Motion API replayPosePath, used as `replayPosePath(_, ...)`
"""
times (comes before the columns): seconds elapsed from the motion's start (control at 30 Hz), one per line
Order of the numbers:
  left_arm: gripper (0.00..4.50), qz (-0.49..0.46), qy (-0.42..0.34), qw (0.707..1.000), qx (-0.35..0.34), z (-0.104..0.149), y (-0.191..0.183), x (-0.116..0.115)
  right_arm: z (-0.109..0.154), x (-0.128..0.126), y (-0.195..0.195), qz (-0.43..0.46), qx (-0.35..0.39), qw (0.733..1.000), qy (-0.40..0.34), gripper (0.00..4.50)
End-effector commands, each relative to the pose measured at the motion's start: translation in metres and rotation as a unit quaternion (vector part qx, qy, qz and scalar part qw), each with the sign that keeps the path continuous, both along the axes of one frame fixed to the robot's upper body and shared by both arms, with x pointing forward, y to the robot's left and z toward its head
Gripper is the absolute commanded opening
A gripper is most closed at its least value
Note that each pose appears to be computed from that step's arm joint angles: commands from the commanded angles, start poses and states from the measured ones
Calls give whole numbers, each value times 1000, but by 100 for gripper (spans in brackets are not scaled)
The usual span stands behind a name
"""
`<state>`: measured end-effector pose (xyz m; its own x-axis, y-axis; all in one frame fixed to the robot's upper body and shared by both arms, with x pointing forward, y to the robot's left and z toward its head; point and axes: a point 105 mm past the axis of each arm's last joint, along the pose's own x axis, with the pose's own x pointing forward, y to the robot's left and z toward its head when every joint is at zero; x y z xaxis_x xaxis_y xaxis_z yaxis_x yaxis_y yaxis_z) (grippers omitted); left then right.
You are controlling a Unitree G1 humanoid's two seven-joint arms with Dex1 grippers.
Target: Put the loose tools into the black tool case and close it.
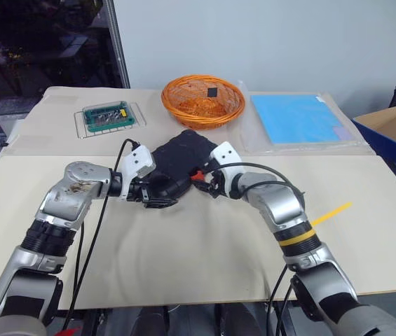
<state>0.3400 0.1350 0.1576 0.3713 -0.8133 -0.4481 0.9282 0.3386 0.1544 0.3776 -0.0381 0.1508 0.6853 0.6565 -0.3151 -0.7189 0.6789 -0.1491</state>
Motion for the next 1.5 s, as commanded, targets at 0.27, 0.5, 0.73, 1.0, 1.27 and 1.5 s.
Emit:
replayPosePath(0.27,450,9,10,1000,4,-7,1,-3,22,-31,-3,23,37,999,10,207)
replayPosePath(0.5,450,10,10,1000,6,-7,2,-3,3,-14,6,1,18,1000,20,4)
replayPosePath(0.73,450,12,13,1000,7,-8,2,-3,1,3,16,6,12,1000,0,4)
replayPosePath(1.0,450,15,13,1000,3,-10,2,-4,11,-4,14,26,25,999,-30,4)
replayPosePath(1.27,450,16,15,1000,1,-12,1,-4,1,-10,-6,6,3,1000,-28,4)
replayPosePath(1.5,450,16,15,1000,2,-12,1,-4,-7,-2,-2,-1,-17,1000,-24,4)
